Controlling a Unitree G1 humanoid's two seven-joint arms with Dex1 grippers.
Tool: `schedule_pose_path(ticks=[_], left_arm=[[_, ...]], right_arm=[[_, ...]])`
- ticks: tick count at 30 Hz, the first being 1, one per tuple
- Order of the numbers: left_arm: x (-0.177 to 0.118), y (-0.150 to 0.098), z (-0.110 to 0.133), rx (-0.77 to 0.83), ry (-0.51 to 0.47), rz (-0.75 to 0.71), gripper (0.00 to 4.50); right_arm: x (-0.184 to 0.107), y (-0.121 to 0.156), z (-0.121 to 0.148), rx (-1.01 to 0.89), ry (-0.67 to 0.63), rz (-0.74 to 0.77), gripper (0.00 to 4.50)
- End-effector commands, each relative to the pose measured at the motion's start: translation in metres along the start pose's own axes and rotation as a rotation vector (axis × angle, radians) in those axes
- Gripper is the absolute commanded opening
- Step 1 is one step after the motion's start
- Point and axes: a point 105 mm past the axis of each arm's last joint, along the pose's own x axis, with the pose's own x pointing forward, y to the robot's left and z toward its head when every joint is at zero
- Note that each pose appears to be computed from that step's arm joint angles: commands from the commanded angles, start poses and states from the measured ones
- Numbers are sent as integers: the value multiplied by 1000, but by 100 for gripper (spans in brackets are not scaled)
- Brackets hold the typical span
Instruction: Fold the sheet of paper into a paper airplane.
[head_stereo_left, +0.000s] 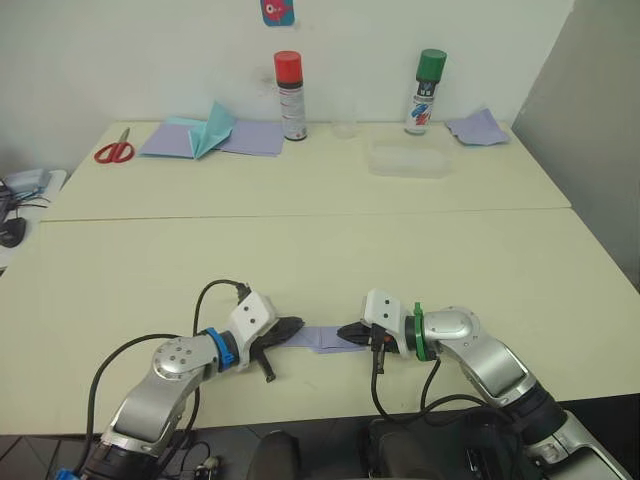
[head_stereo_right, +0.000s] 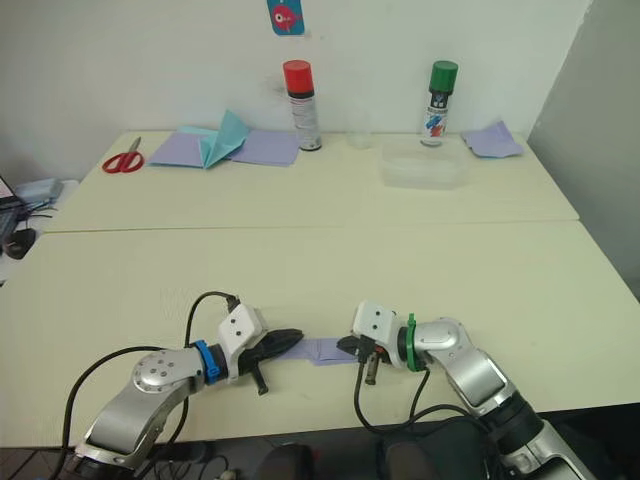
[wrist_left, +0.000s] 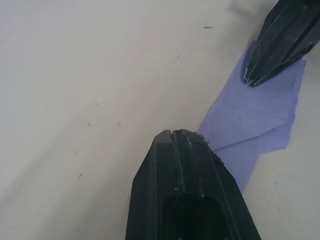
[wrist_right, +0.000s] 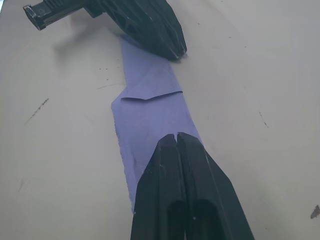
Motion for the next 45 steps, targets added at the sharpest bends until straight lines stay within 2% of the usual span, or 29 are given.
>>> schedule_pose_path(ticks=[1,5,10,13,18,24,29,33,34,42,45], left_arm=[[-13,3,-13,-52,29,18,0],[-24,6,20,27,-84,-1,0],[-36,2,38,224,-109,-74,0],[-40,-1,40,291,-110,-112,0],[-43,-1,31,322,-86,-145,130],[-33,-6,27,331,-107,-139,312],[-28,-16,28,355,-129,-169,312],[-31,-17,28,359,-137,-176,316],[-31,-17,28,362,-137,-178,316],[-32,-20,37,378,-176,-173,316],[-32,-21,42,392,-194,-169,316]], right_arm=[[1,6,-24,45,86,14,2],[2,4,-19,26,53,19,2],[2,2,-13,6,28,32,2],[3,1,-13,2,28,36,2],[3,0,-12,-3,30,38,0],[2,0,-9,-30,21,35,0],[-4,-6,10,-132,-70,11,0],[-15,-10,27,-240,-137,14,89],[-17,-10,29,-272,-143,16,135],[-24,-8,28,-459,-142,59,413],[-25,-4,29,-554,-157,80,413]])
